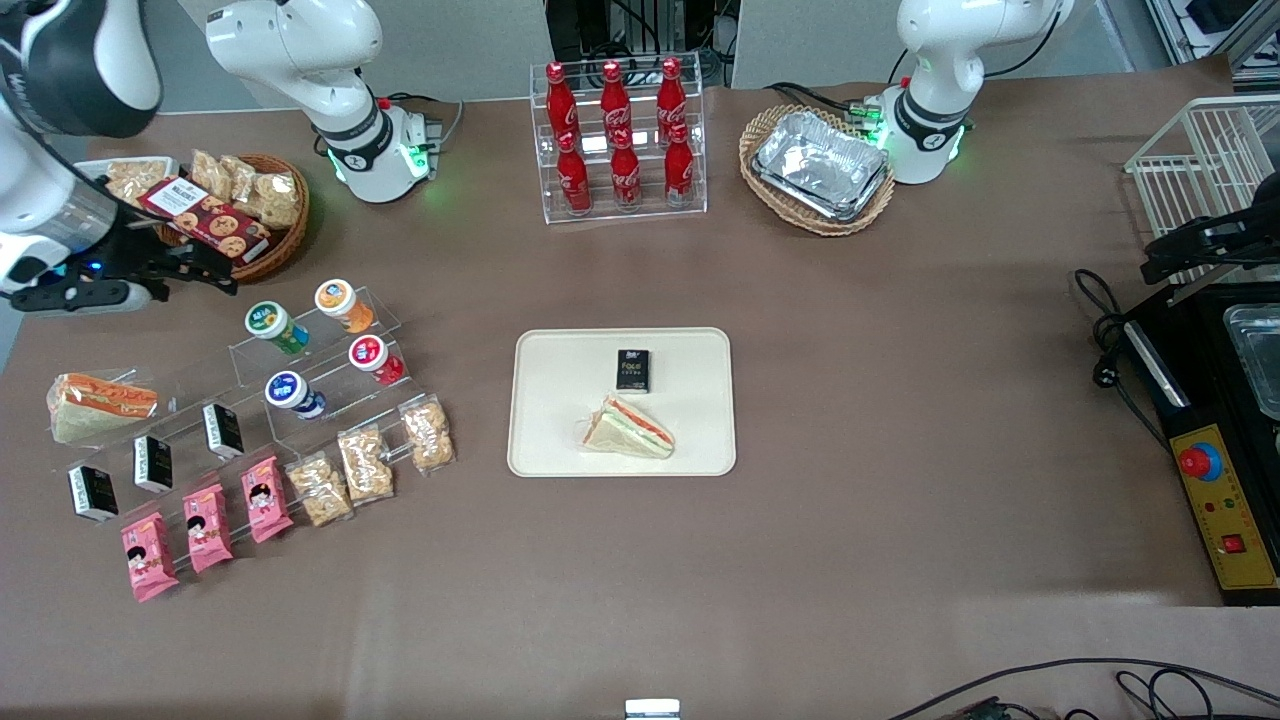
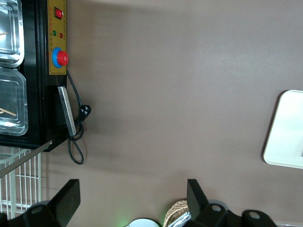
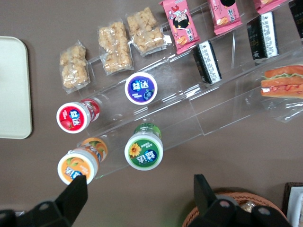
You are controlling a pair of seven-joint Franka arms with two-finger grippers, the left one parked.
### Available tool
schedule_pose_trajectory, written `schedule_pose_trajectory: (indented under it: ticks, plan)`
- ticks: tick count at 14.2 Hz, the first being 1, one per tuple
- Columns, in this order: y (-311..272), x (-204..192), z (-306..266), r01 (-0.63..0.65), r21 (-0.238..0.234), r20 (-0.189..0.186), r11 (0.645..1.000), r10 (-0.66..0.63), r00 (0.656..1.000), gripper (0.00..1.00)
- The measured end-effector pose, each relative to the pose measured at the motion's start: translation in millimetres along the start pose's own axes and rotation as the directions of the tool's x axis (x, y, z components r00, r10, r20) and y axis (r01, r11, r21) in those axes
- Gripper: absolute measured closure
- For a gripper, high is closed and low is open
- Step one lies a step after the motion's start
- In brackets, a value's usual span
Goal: Place green gum on tray
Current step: 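Close the right gripper on the green-capped gum bottle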
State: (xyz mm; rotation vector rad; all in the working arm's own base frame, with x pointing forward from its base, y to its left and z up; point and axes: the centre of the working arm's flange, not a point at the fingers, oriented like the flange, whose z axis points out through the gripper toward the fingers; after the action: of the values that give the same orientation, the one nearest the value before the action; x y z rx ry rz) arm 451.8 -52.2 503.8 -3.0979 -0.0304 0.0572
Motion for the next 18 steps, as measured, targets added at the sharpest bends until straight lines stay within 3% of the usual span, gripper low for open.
schedule_pose_trajectory:
  ticks: [18]
  plan:
    - [-8, -27, 113, -0.006, -0.024, -0.045, 1.0, 0.005, 0.999, 0.02]
